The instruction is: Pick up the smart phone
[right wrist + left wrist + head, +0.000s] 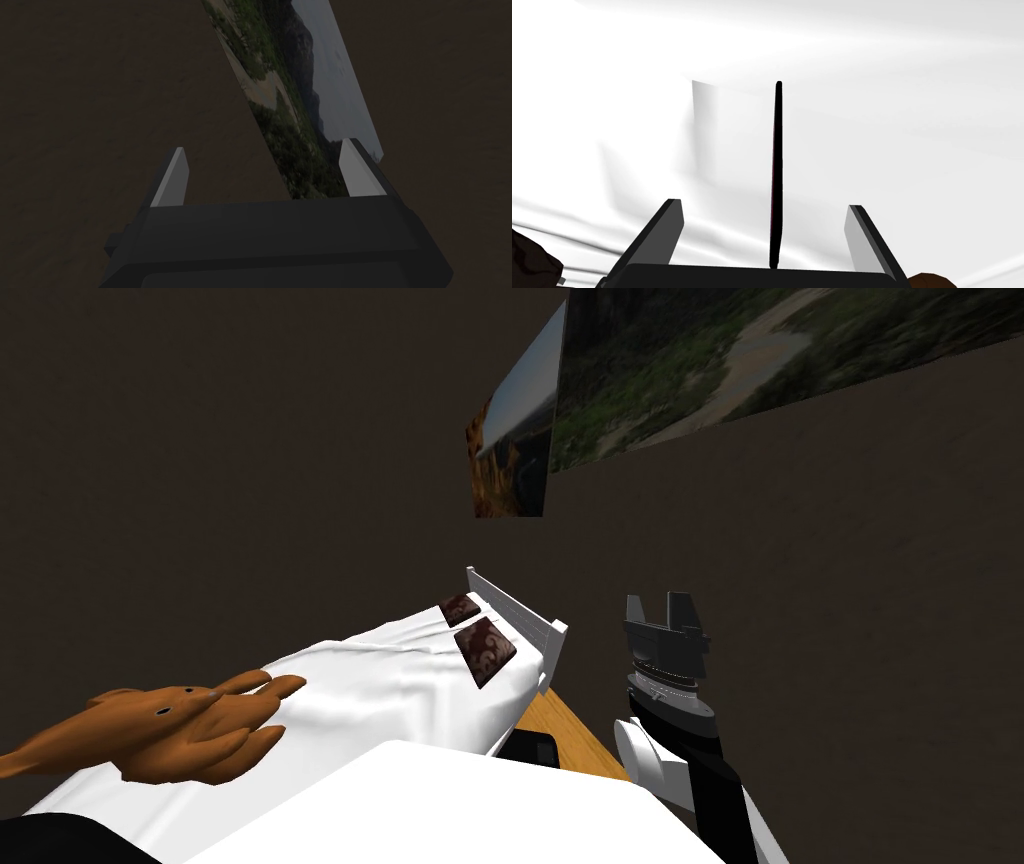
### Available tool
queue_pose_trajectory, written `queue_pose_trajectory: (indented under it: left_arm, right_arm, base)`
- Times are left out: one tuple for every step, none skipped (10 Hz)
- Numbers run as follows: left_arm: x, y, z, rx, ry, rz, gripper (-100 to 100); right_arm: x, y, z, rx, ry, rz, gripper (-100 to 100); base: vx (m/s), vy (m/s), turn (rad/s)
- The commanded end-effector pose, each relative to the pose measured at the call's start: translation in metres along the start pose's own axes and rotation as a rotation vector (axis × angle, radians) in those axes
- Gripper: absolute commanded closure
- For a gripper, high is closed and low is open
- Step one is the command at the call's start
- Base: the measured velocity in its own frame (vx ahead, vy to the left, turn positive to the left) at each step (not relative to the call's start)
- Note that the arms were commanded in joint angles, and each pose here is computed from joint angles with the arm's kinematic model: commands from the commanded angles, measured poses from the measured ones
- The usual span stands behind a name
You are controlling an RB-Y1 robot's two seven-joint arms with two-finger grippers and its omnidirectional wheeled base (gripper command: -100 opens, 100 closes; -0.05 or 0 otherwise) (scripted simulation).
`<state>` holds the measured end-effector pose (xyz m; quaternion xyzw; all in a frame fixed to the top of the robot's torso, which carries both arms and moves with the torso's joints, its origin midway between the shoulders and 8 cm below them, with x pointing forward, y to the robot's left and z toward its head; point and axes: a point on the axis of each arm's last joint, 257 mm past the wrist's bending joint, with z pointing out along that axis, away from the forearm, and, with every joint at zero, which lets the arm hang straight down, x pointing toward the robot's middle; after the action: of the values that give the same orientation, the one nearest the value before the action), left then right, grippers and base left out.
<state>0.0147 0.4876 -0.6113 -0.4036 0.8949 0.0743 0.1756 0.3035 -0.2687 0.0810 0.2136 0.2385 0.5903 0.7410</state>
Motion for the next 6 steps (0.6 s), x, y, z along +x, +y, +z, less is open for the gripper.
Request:
queue_pose_trajectory:
  left_arm:
    - [-0.0001,-0.0037,0.0046,-0.001,0.0,-0.005,-100]
    - [0.0001,-0.002,0.0027,-0.001,0.0,-0.003,-100]
    - [0.0001,-0.0021,0.0029,-0.001,0.0,-0.003,100]
    - [0.0001,-0.0021,0.0029,-0.001,0.0,-0.003,100]
    - [0.0002,0.0001,0.0026,-0.005,0.0,-0.002,100]
    - [0.0002,-0.0006,0.0027,-0.004,0.0,-0.002,100]
  right_arm:
    - [0.0,0.0,0.0,0.0,0.0,0.0,0]
    - [0.0,0.0,0.0,0.0,0.0,0.0,0]
    - [0.0,0.0,0.0,0.0,0.0,0.0,0]
    - [0.0,0.0,0.0,0.0,0.0,0.0,0]
    - [0.0,0.0,0.0,0.0,0.0,0.0,0]
    - [0.0,0.0,0.0,0.0,0.0,0.0,0]
  base:
    - [-0.03,0.012,-0.032]
    - [-0.011,0.005,-0.007]
    - [0.0,0.0,0.0]
    - [0.0,0.0,0.0]
    - [0.0,0.0,0.0]
    - [0.0,0.0,0.0]
